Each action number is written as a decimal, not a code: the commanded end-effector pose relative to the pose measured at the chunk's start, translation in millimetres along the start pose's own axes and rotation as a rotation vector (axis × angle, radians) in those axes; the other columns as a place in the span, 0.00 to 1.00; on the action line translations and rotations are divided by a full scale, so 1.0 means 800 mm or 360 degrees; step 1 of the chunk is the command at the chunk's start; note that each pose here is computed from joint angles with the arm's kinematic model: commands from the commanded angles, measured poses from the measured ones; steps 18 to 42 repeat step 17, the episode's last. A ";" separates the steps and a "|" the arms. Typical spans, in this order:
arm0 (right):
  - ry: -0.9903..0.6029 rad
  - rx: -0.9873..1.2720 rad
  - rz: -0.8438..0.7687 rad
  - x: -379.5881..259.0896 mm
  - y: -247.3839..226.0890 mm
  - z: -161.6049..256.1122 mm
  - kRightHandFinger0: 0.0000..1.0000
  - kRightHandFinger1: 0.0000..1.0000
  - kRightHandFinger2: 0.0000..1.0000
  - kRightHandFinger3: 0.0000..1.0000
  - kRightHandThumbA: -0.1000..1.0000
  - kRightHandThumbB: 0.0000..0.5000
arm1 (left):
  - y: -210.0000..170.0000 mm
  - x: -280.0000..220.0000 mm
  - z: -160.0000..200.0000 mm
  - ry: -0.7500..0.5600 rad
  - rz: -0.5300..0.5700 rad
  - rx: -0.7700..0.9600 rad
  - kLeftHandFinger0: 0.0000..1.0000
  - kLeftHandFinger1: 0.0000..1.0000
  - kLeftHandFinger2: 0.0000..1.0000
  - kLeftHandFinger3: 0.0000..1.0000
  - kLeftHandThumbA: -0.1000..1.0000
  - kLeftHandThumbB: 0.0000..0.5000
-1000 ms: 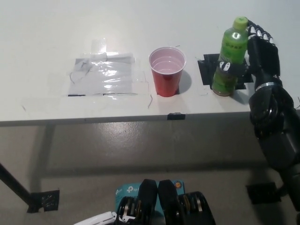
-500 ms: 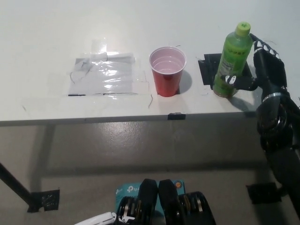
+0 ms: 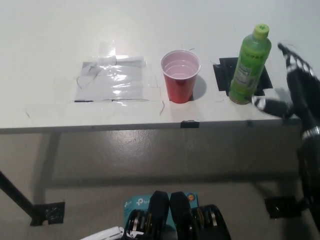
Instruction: The robot uses its right hand to pick up a bottle kept in the middle of the desk and tilt it into a cup kept next to it to pour water out
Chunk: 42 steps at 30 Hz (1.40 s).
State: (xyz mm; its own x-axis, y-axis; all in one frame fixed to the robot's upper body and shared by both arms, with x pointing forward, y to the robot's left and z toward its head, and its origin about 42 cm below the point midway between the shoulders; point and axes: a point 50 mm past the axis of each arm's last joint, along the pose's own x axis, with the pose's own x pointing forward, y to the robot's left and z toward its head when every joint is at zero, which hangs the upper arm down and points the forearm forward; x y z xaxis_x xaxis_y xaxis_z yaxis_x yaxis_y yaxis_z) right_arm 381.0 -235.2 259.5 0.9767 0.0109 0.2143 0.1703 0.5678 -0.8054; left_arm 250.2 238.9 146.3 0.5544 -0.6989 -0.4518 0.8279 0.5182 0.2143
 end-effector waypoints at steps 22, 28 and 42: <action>-0.0208 0.0083 0.0321 -0.201 0.098 -0.005 1.00 1.00 1.00 1.00 0.49 0.44 | 0.003 -0.007 0.009 -0.0013 -0.0005 0.0032 1.00 1.00 1.00 1.00 0.45 1.00; -0.0208 0.0083 0.0321 -0.201 0.098 -0.005 1.00 1.00 1.00 1.00 0.49 0.44 | 0.003 -0.007 0.009 -0.0013 -0.0005 0.0032 1.00 1.00 1.00 1.00 0.45 1.00; -0.0208 0.0083 0.0321 -0.201 0.098 -0.005 1.00 1.00 1.00 1.00 0.49 0.44 | 0.003 -0.007 0.009 -0.0013 -0.0005 0.0032 1.00 1.00 1.00 1.00 0.45 1.00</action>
